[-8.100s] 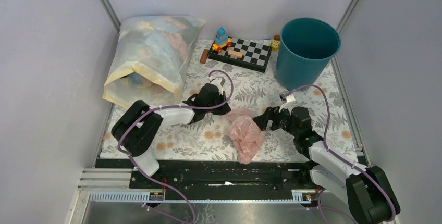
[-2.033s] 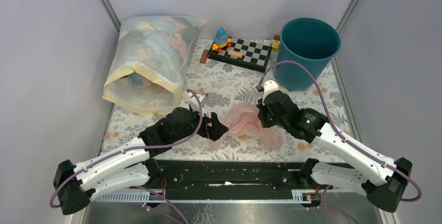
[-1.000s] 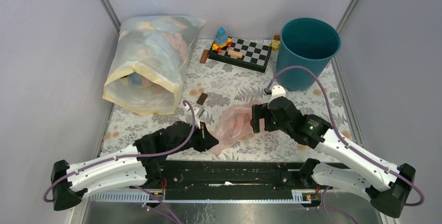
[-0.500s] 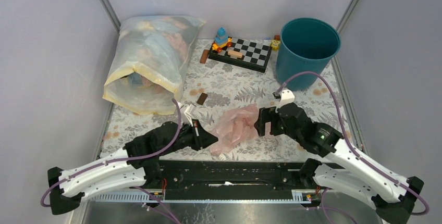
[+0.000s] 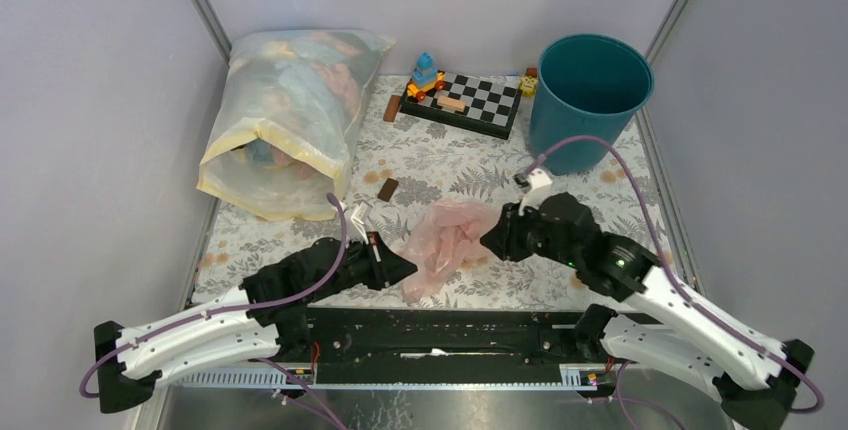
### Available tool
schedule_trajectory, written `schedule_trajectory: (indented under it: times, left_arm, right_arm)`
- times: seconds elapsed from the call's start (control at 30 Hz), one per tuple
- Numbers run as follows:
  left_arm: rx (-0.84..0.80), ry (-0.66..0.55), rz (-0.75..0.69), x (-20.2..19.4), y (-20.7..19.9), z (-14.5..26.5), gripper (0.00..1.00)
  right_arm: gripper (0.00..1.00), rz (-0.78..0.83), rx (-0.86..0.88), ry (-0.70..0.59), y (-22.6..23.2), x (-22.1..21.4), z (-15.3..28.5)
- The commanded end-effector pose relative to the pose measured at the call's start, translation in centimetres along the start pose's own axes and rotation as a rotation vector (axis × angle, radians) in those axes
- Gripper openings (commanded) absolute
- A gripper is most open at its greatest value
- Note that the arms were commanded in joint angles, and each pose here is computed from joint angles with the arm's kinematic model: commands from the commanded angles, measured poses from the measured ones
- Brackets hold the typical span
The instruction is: Put the trash bags into the trash bin
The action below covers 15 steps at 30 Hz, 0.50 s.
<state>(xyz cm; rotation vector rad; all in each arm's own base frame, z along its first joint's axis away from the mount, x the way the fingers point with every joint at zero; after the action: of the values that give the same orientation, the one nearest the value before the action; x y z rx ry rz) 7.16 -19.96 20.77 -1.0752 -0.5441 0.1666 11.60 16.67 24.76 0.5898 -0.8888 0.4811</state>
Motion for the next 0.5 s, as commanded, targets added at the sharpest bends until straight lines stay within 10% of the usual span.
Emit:
schedule_trajectory:
  times: [0.0,0.17,0.47]
  left_arm:
    - [-0.052,-0.050,0.020,0.8,-1.6,-0.4,0.00]
    - [-0.067,-0.037,0.022,0.9,-2.5,-0.9,0.00]
    - [-0.092,-0.022,0.030,1.1,-3.9,-0.4,0.00]
  right_arm:
    - [0.20,0.020,0.136,-0.012,1.2,-0.7,-2.9]
    - [0.01,0.033,0.130,-0.055,1.0,-0.5,-6.2]
    - [0.00,0.018,-0.103,0.015,-1.1,-2.0,-12.5]
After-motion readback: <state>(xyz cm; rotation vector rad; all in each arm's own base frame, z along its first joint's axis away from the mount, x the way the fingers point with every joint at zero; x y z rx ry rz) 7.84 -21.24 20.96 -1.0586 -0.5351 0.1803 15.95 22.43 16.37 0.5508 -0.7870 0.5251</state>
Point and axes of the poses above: each gripper's point midway between its finger pads, its own z axis back along the fingers, its own y axis along the line the jaws close on, x = y × z, the point moved 7 cm from there along z, back along the fingers, and after that the axes turned 13 degrees about z, right-handed, at the moved point
